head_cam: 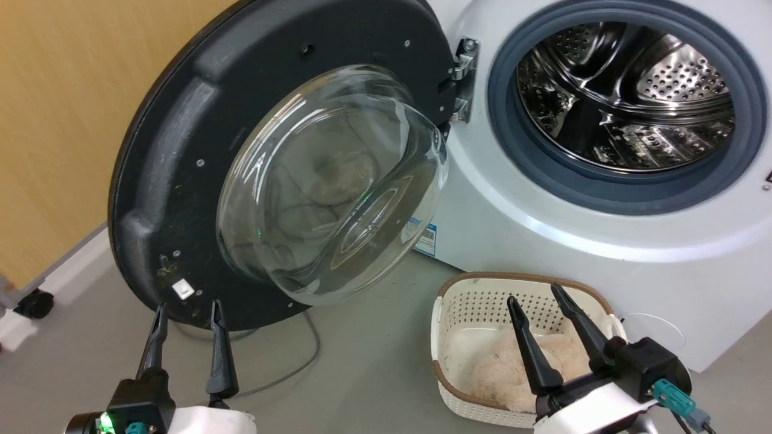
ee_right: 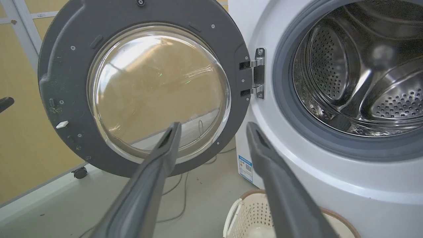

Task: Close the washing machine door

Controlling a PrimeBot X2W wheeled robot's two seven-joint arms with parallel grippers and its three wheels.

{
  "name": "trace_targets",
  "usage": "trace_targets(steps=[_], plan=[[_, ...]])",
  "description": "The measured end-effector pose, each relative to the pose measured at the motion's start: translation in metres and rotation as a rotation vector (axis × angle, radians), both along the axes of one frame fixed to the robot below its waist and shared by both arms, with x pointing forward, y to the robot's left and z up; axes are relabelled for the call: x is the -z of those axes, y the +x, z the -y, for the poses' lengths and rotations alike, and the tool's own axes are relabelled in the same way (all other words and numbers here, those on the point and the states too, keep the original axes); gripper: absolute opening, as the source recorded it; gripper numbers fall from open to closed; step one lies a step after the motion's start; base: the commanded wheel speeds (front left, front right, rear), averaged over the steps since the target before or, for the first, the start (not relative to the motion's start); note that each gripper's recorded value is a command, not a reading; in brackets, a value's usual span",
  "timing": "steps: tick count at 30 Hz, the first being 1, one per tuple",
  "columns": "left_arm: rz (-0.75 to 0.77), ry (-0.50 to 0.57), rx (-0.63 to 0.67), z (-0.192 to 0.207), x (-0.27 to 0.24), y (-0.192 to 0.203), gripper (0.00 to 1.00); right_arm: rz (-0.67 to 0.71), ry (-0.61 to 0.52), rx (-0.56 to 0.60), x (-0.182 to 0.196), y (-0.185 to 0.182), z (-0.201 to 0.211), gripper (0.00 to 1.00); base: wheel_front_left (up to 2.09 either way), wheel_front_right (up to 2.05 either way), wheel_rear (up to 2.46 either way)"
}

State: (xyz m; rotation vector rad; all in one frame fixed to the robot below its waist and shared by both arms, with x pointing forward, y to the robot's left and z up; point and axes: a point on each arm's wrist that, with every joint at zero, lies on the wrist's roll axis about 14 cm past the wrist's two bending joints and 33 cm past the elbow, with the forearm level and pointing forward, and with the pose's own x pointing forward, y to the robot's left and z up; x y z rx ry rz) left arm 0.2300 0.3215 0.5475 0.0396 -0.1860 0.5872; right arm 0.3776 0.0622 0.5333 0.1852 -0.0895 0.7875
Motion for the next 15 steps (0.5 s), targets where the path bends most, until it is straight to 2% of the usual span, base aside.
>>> trace_targets(steps=[13,14,15], plan=[[0.019,0.006,-0.083,-0.015,-0.003,-0.022,1.0,-0.005,0.028,-0.073,0.001,-0.005,-0.024,1.0,0.0,0.0,0.0],[0.02,0.007,-0.087,-0.015,-0.003,-0.023,0.57,-0.005,0.031,-0.078,0.001,-0.005,-0.025,1.0,0.0,0.0,0.0],[0.021,0.011,-0.095,-0.017,-0.004,-0.025,0.0,-0.008,0.04,-0.085,0.001,-0.004,-0.028,1.0,0.0,0.0,0.0]])
